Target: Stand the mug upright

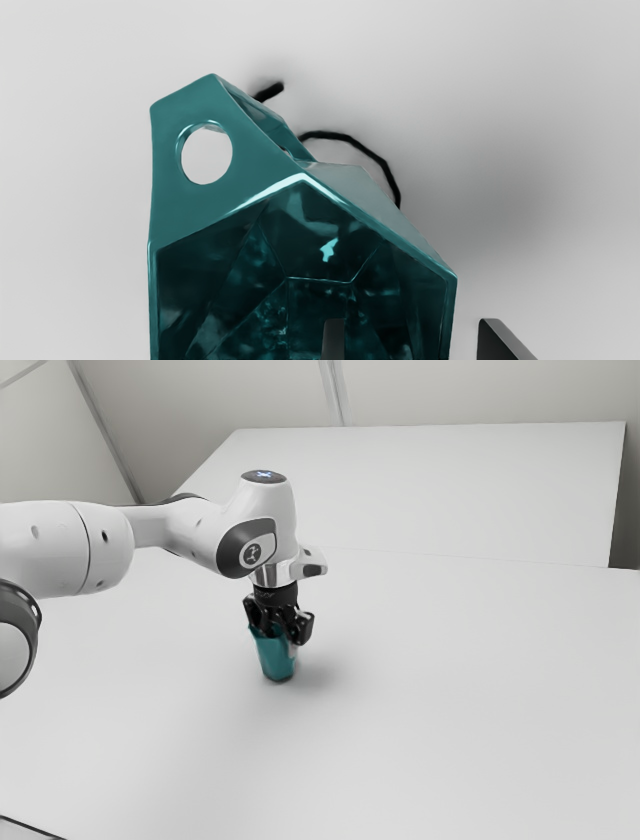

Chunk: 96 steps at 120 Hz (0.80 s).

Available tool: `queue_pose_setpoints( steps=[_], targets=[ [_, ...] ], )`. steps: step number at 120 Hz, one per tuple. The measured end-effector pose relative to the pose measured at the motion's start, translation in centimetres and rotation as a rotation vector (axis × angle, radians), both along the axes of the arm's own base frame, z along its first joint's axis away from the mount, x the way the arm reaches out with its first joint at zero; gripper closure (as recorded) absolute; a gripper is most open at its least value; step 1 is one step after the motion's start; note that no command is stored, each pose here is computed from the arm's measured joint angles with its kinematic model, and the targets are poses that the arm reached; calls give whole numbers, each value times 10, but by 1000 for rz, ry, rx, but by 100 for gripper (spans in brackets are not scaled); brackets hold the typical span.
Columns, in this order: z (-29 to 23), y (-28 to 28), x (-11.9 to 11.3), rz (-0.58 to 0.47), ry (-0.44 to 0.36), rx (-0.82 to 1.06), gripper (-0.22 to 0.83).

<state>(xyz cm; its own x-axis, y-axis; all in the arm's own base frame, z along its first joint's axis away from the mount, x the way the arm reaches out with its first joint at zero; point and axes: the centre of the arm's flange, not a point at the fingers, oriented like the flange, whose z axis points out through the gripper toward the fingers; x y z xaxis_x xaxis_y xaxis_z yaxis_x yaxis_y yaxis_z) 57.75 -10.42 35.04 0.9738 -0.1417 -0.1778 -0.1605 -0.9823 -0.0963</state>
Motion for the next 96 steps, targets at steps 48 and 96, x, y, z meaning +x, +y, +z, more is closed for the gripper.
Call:
queue_pose_setpoints(
  steps=[48,96],
  targets=[
    [58,0,-8,8,-94,5,6],
    [184,25,13,140,-221,-174,1]
  ],
)
